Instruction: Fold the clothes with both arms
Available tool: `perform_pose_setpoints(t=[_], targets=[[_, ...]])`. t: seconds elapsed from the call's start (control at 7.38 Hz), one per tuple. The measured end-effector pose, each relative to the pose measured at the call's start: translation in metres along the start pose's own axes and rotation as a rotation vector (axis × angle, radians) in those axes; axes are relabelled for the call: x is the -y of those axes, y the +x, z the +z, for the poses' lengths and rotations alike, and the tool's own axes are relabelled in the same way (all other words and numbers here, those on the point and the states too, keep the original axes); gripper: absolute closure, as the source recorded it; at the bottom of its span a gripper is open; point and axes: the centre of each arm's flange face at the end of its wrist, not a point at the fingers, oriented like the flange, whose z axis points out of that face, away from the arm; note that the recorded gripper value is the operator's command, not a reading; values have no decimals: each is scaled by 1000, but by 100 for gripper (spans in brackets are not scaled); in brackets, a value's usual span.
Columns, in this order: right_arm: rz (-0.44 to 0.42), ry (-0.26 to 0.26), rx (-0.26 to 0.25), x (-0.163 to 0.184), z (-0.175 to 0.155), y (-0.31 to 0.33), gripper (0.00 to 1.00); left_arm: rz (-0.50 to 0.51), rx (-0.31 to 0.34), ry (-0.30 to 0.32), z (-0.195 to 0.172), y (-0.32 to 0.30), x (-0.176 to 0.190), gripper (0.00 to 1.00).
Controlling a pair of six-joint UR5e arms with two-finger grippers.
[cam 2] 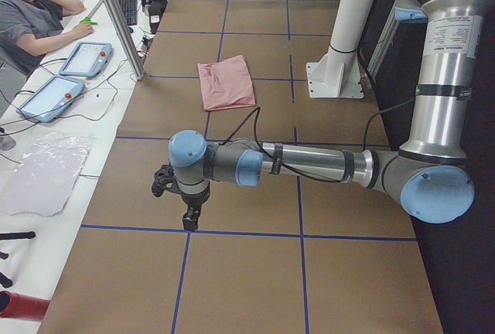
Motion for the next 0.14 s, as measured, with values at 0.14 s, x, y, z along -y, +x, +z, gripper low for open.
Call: perform_pose_setpoints(t=[0.14], targets=[[1, 0, 0, 0, 0, 0, 0, 0, 0, 0, 0, 0, 0, 0]])
